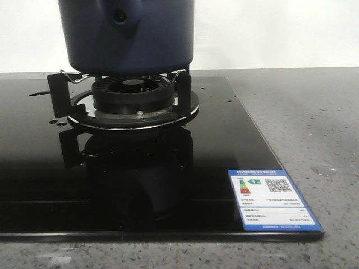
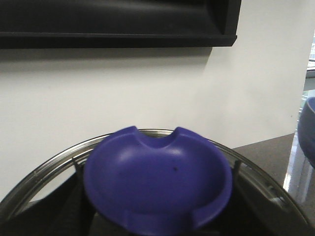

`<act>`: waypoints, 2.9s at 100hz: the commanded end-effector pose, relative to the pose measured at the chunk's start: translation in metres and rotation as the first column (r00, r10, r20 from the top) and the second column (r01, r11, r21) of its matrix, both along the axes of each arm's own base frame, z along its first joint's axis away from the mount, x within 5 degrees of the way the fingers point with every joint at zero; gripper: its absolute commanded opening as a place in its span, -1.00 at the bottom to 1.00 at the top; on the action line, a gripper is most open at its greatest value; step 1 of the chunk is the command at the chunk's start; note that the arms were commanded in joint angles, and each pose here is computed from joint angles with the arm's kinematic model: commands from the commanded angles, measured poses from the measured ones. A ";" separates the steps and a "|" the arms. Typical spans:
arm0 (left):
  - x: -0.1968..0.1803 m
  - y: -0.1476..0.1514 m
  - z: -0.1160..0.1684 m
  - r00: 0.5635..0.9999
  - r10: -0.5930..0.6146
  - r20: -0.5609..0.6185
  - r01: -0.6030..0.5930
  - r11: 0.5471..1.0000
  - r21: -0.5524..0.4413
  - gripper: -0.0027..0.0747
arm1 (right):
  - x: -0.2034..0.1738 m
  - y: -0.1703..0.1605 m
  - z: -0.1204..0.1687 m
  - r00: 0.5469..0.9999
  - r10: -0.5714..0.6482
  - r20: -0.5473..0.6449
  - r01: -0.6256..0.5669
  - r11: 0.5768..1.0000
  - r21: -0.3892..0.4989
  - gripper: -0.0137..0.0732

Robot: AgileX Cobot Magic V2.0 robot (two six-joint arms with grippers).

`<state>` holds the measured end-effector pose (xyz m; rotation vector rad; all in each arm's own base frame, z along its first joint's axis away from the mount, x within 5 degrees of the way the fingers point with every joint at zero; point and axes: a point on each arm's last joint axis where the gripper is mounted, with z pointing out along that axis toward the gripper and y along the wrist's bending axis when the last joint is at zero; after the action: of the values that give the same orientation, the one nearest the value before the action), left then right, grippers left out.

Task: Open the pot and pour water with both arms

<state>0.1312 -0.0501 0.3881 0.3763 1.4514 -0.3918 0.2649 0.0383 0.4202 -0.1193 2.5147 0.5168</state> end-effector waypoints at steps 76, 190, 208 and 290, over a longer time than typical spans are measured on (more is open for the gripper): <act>-0.005 -0.002 0.014 0.999 -0.031 0.031 0.033 0.997 -0.063 -0.26 | 0.099 0.113 0.063 0.914 0.183 0.361 -0.197 0.980 0.001 -0.82; -0.007 -0.007 0.013 0.997 -0.069 0.029 0.070 0.996 -0.055 -0.26 | 0.100 0.168 0.073 0.657 0.378 0.653 0.172 0.767 -0.618 -0.82; -0.007 -0.007 0.013 0.997 -0.068 0.030 0.069 0.996 -0.053 -0.26 | 0.093 0.178 0.079 0.605 0.428 0.671 0.215 0.724 -0.656 -0.82; -0.008 -0.010 0.012 0.997 -0.067 0.037 0.067 0.998 -0.011 -0.26 | 0.067 0.206 0.105 0.405 0.609 0.682 0.449 0.517 -0.729 -0.82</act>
<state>0.1271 -0.0605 0.3868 0.4590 1.4427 -0.4168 0.3546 0.2599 0.4780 -0.8083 1.4900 -0.6943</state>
